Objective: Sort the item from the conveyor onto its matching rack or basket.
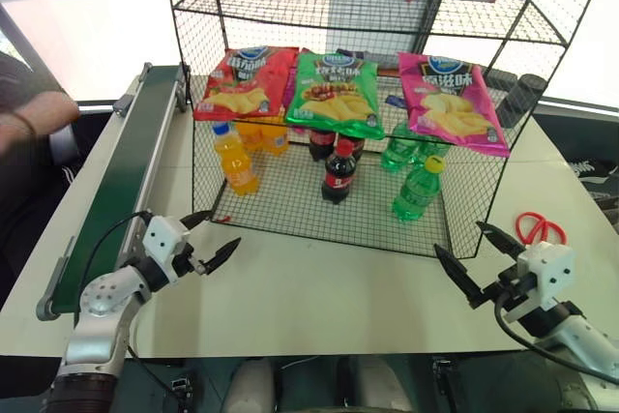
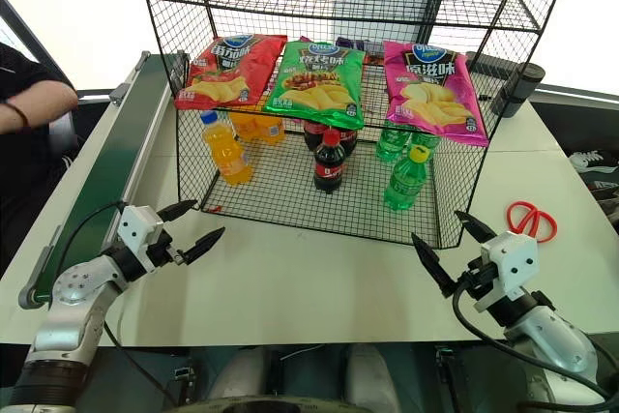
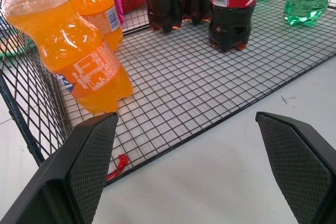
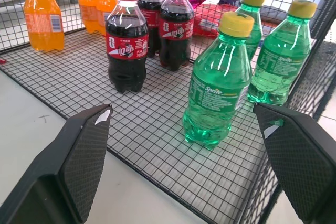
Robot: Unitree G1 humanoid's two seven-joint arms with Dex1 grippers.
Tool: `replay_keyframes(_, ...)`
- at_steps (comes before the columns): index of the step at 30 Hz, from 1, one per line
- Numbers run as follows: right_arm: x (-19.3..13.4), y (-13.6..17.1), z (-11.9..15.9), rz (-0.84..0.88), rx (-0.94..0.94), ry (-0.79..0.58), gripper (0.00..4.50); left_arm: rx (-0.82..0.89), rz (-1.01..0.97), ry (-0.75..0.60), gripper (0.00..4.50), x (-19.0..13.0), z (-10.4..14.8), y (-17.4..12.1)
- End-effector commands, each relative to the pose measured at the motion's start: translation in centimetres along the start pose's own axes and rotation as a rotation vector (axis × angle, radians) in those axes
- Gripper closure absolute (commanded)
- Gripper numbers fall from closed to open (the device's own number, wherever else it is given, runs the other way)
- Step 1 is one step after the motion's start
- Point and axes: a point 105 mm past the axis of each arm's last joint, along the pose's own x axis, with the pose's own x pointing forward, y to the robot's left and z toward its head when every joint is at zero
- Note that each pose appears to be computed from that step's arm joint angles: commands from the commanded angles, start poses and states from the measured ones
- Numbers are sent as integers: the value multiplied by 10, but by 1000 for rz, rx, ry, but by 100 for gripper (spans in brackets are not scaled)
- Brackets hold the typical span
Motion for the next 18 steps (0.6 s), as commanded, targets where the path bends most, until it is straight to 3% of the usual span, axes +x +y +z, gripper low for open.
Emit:
replay_keyframes(1, -2, 0, 8, -8, -23, -24, 2, 21, -11, -24, 0, 3, 8, -1)
replay_keyframes(18, 5, 5, 7, 5, -14, -29, 2, 13, -18, -26, 0, 4, 7, -5)
